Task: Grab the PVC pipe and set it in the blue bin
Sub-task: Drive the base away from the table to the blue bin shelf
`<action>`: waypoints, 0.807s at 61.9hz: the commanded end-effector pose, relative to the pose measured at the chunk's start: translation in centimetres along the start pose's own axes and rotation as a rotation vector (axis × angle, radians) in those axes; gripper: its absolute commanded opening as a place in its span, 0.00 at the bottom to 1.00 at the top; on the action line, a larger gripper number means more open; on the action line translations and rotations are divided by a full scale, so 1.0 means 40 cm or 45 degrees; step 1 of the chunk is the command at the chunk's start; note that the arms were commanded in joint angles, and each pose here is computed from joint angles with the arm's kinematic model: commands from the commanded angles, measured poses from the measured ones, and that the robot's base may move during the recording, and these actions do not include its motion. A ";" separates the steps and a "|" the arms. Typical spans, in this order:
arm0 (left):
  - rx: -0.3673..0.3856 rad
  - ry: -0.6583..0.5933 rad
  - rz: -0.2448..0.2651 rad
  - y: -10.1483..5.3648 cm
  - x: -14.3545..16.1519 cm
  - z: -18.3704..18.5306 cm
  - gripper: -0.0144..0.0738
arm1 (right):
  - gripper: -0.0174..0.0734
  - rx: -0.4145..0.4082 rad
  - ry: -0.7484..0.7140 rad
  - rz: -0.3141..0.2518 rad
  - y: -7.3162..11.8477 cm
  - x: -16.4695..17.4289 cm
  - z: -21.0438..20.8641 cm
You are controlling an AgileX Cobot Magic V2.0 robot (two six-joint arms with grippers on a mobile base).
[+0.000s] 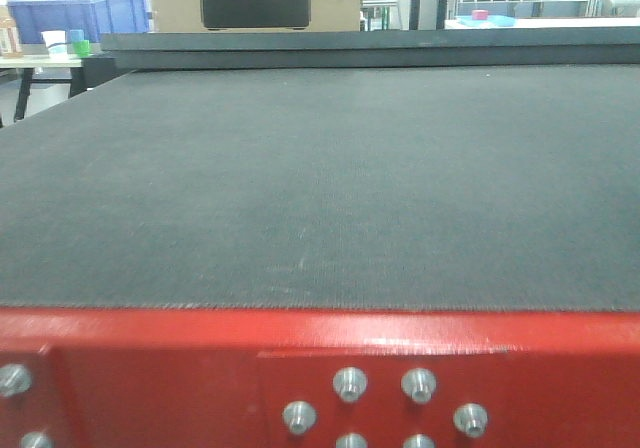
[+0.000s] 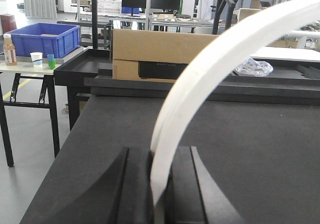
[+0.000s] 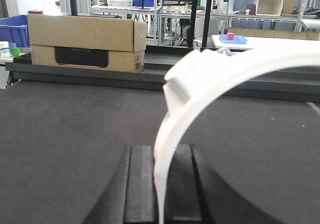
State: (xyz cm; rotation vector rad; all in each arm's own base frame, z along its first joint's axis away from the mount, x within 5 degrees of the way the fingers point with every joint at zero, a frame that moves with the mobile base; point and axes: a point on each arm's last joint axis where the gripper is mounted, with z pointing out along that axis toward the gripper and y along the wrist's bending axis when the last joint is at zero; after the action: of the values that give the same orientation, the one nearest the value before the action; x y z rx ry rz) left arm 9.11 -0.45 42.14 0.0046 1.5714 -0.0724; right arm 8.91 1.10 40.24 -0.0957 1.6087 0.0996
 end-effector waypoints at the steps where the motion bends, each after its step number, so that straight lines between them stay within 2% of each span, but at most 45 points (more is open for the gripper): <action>1: 0.005 -0.046 0.000 -0.001 -0.008 -0.004 0.04 | 0.01 0.001 -0.053 -0.021 -0.001 -0.013 -0.007; 31: 0.005 -0.046 0.000 -0.001 -0.008 -0.004 0.04 | 0.01 0.001 -0.053 -0.021 -0.001 -0.013 -0.007; 50: 0.008 -0.114 0.000 -0.002 -0.019 -0.043 0.04 | 0.01 0.001 -0.053 -0.021 -0.001 -0.013 -0.007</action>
State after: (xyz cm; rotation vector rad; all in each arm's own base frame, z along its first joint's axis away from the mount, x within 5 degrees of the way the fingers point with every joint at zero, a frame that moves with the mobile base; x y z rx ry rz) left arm 7.91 -0.40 42.48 0.0047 1.5315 -0.0732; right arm 8.91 1.10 40.24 -0.0957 1.6087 0.0996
